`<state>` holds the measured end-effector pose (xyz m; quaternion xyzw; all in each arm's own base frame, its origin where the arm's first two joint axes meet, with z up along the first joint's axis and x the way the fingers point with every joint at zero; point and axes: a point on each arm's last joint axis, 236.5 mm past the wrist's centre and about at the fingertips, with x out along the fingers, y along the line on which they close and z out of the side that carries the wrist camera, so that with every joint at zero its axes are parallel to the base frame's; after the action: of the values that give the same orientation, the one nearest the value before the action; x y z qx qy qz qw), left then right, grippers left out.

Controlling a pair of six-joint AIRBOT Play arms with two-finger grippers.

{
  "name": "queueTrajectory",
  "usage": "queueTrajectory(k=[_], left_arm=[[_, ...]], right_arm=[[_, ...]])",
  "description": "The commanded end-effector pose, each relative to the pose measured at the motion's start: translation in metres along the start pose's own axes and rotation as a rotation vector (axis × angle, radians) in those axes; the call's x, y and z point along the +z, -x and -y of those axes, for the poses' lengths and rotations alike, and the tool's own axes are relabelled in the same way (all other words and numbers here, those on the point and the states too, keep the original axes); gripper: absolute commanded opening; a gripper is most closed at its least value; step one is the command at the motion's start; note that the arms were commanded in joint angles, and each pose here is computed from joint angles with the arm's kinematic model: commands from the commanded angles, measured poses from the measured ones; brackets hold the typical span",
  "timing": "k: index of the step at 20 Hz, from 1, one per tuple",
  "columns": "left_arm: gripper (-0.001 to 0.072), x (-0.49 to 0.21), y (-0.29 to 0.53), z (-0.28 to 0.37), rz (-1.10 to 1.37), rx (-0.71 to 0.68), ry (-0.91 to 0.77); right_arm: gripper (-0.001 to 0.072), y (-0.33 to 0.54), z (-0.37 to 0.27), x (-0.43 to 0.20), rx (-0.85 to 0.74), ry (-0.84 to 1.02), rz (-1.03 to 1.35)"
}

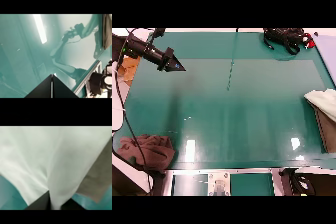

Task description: Fold the shirts.

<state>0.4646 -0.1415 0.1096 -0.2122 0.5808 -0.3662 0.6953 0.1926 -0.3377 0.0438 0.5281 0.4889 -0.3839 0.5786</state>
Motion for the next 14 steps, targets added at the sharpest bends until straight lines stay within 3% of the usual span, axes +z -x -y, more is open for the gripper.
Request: queueTrajectory(k=[1,4,5,6,7,8,14], left_arm=[[0.0020,0.000,0.000,0.000,0.001,0.000,-0.001],[0.0020,0.002,0.001,0.009,0.008,-0.039,-0.006],[0.0020,0.003,0.003,0.018,0.016,-0.066,-0.015],[0.0019,0.005,0.005,0.025,0.028,-0.082,-0.024],[0.0019,0.009,0.011,0.031,0.056,-0.074,-0.037],[0.0019,0.013,0.017,0.034,0.088,-0.054,-0.049],[0.0018,-0.010,0.065,0.036,0.158,0.232,-0.039]], right_arm=[[0.0650,-0.035,0.066,-0.028,-0.235,-0.042,-0.127],[0.0637,-0.042,0.052,-0.038,-0.192,-0.037,-0.185],[0.0529,-0.038,0.031,-0.036,-0.134,-0.015,-0.174],[0.0243,-0.033,0.003,-0.035,-0.070,0.022,-0.158],[0.0085,-0.027,-0.025,-0.035,-0.012,0.073,-0.141],[0.0028,-0.021,-0.053,-0.038,0.031,0.136,-0.124],[0.0018,-0.026,-0.203,-0.136,0.161,0.642,-0.051]])
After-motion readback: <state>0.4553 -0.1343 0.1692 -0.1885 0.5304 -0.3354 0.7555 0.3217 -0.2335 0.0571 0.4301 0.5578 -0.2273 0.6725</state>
